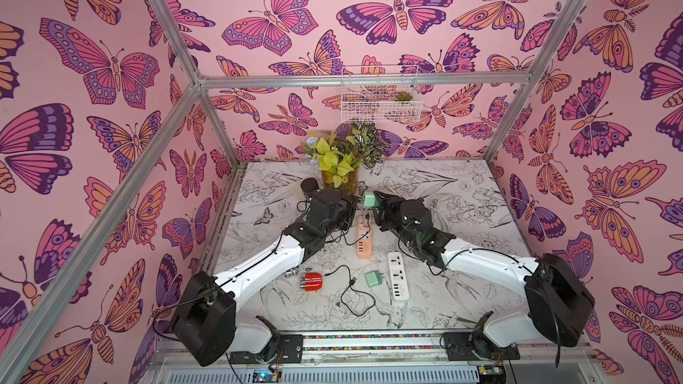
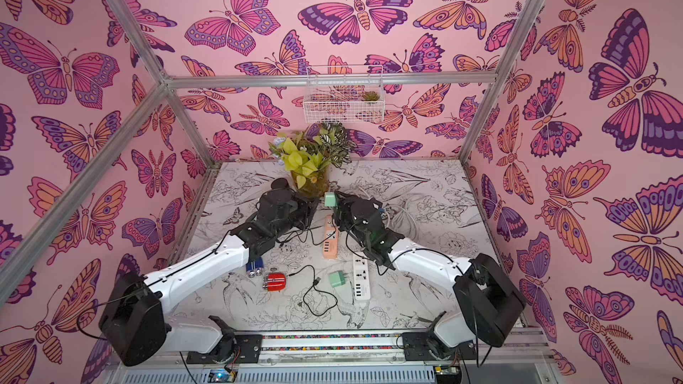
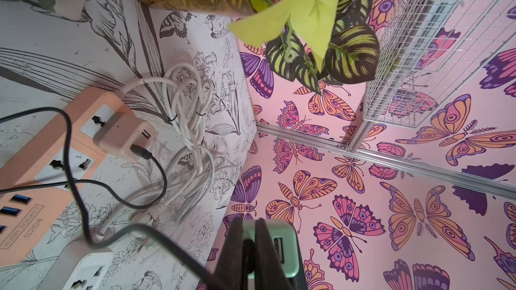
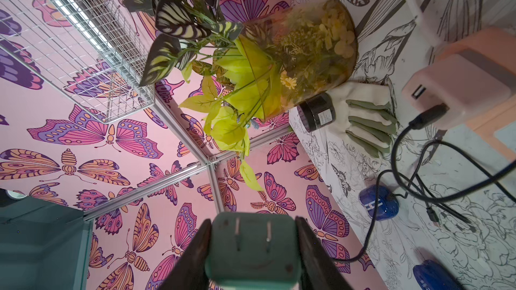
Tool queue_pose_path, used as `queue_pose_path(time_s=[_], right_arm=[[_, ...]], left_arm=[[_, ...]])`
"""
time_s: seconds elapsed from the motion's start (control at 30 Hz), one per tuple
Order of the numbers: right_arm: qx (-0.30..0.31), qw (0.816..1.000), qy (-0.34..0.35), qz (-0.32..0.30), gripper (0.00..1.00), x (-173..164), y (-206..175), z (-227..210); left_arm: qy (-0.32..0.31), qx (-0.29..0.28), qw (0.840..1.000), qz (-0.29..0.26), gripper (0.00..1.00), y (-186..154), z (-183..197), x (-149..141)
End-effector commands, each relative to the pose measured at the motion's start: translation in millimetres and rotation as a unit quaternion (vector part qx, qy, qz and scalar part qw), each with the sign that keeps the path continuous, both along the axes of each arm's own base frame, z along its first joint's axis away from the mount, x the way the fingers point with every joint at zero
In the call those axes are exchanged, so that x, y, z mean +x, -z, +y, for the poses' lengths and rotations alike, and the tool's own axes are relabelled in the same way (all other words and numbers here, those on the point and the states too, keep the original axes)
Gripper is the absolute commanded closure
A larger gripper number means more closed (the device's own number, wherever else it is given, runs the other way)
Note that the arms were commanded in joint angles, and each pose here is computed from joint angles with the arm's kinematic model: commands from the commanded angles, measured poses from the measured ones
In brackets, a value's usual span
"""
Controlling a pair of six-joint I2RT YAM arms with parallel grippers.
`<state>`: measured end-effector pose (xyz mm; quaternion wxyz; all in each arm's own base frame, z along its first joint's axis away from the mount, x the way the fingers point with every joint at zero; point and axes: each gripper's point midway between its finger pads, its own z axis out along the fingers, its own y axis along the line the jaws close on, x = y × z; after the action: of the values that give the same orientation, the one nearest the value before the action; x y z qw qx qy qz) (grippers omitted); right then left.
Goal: Charge the electric shaver
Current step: Insert the charging cable into the plug.
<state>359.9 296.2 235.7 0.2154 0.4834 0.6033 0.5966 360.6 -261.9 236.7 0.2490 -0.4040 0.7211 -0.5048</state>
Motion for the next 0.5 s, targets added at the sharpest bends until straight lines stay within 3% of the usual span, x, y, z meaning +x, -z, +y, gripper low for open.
queue_pose_path(time_s=[0.0,0.47], right_arm=[[0.060,0.997,-0.017,-0.055,1.00,-3,-50,20],[0.067,0.995,-0.037,-0.069,1.00,-4,-62,40]], left_arm=[[0.005,0.030,0.999,0.023,1.00,20,0,-4],[0.063,0.009,0.998,0.010,1.00,18,-21,-13]])
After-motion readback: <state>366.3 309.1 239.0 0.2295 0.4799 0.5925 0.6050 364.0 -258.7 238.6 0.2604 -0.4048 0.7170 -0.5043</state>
